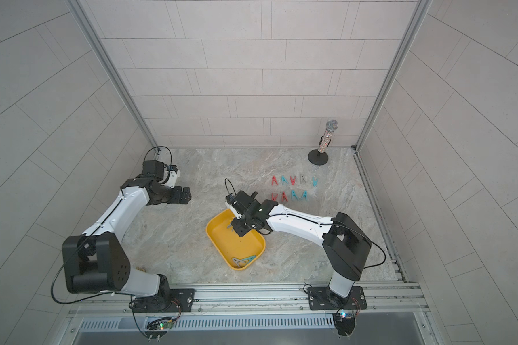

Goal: Take the clothespins out of the storage box
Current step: Place the clothespin at the center of the board.

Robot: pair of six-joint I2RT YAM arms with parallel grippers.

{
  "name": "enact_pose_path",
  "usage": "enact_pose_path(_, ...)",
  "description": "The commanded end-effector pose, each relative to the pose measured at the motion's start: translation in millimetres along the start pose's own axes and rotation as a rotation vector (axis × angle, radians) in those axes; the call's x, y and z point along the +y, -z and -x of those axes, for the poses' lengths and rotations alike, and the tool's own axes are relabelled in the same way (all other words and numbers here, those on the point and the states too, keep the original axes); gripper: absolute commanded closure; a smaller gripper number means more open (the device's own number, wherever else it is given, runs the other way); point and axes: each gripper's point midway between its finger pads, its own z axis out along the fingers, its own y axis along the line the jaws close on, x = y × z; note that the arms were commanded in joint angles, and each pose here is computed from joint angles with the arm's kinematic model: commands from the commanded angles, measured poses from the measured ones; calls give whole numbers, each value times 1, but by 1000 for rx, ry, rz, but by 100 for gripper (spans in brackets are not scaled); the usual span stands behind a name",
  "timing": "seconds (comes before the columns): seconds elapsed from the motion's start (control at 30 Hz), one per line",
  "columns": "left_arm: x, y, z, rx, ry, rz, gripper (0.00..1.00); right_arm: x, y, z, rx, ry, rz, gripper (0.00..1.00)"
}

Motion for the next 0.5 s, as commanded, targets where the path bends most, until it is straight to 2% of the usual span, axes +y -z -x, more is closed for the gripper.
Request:
enact_pose_path(0.0,2,1,-2,0,10,1,1,-19,17,5,-42,-68,-25,85)
enact_pose_path(0.47,1,0,-2,2,11,-3,1,-124,43,-24,-68,-350,-150,84)
